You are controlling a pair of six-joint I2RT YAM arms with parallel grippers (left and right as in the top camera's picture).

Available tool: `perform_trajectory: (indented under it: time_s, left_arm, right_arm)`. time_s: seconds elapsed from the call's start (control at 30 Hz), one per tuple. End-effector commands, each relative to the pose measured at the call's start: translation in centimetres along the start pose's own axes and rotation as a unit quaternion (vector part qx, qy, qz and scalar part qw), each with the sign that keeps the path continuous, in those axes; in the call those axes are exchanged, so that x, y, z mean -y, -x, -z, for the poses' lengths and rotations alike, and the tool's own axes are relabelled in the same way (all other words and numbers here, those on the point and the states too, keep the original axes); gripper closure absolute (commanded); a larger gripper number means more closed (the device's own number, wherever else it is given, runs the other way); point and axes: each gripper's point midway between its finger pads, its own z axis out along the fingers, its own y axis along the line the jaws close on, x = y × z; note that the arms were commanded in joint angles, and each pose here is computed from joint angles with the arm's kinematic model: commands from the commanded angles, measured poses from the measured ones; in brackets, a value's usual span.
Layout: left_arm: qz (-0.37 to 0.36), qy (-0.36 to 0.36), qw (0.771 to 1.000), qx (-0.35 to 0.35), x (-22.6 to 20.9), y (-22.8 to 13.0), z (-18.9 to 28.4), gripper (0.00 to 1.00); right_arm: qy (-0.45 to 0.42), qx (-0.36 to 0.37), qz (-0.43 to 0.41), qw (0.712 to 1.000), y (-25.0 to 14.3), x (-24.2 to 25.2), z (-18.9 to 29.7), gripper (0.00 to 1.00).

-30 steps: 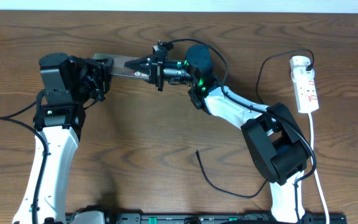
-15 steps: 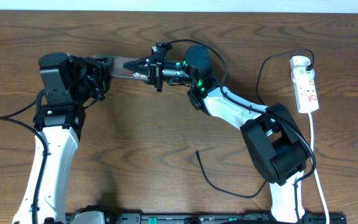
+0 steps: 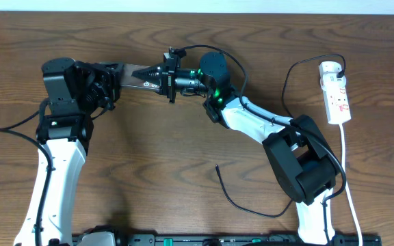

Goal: Plug charger to phone and switch on socket
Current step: 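Hold the phone horizontally between left and right grippers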

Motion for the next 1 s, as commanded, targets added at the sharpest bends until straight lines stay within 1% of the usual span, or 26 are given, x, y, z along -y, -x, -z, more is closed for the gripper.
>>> perform_trajectory:
  time_s: [0.0,0.37,0.67,0.77,0.8,0.97]
  left_arm:
    - [0.0,-0.001,1.0,-0.006,-0.02,-0.09,-0.12,0.72]
    - [0.0,-0.001,1.0,-0.006,-0.02,-0.1,-0.12,0.75]
    - [0.0,-0.001,1.0,-0.008,-0.01,-0.17,-0.12,0.75]
    - [0.0,-0.001,1.0,-0.008,-0.01,-0.17,-0.12,0.81]
    - [0.0,-0.001,1.0,-0.008,-0.01,-0.16,-0.12,0.85]
    - [0.0,-0.001,1.0,-0.008,-0.01,-0.17,-0.12,0.85]
  right_arm:
    - [0.011,-0.023,0.03,0.999,-1.63,-1.72,-0.76,0.98]
    - [0.009,-0.026,0.03,0.999,-1.94,-1.56,-1.02,0.99]
    - [0.009,-0.027,0.029,0.999,-2.06,-1.5,-1.15,0.99]
    - [0.009,-0.028,0.029,0.999,-2.15,-1.46,-1.23,0.99]
    - [0.008,-0.028,0.029,0.999,-2.21,-1.42,-1.28,0.99]
    - [0.005,-0.028,0.025,0.999,-2.28,-1.18,-1.43,0.99]
